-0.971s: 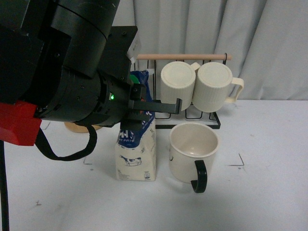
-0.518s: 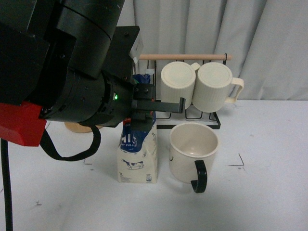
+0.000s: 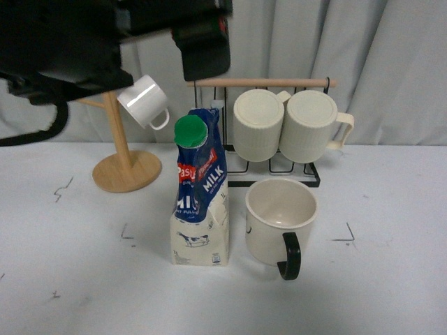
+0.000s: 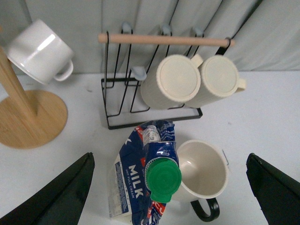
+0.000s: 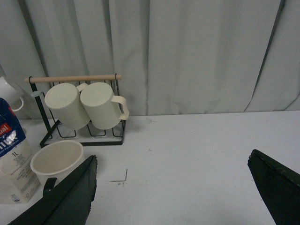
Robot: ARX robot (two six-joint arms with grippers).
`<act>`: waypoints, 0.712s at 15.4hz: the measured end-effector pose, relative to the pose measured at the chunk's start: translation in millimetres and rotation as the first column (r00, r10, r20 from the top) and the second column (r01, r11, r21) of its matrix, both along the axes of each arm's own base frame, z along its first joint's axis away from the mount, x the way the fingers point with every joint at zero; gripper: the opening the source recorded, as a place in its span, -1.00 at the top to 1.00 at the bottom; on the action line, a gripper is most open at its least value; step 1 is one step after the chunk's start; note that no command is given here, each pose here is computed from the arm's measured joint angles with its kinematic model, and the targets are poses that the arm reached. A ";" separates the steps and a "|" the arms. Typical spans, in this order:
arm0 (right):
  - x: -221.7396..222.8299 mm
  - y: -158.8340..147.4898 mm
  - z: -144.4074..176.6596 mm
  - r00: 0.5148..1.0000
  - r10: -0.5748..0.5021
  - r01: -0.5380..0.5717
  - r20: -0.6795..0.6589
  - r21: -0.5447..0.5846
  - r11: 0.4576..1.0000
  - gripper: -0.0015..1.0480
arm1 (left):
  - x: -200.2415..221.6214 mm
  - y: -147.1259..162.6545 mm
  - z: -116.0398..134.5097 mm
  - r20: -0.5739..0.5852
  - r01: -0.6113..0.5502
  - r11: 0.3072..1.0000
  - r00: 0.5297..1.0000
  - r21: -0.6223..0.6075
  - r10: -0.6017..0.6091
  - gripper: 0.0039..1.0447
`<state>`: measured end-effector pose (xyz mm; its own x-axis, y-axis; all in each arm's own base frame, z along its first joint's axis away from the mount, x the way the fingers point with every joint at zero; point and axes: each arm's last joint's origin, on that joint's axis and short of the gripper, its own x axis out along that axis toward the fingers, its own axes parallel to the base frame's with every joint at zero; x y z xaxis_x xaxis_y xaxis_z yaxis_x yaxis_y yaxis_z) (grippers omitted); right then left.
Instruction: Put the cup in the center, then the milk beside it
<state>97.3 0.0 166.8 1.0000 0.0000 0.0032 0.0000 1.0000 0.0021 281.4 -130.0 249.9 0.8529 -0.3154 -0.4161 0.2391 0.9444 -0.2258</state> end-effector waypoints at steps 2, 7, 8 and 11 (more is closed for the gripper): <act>0.0 0.0 0.0 1.000 0.000 0.000 0.000 0.000 1.000 -0.87 | -34.2 49.4 32.4 0.144 -0.096 0.995 0.984 -0.039 0.101 -0.88; 0.0 0.0 0.0 1.000 0.000 0.000 0.000 0.000 1.000 -0.87 | -83.0 110.6 26.4 0.467 -0.317 0.948 0.843 0.031 0.266 -0.32; 0.0 0.0 0.0 1.000 0.000 0.000 0.000 0.000 1.000 -0.87 | -89.8 112.8 7.7 0.456 -0.314 0.948 0.853 0.059 0.254 -0.08; 0.0 0.0 0.0 1.000 0.000 0.000 0.000 0.000 1.000 -0.87 | -109.7 120.7 -20.5 0.460 -0.316 0.946 0.853 0.076 0.248 0.61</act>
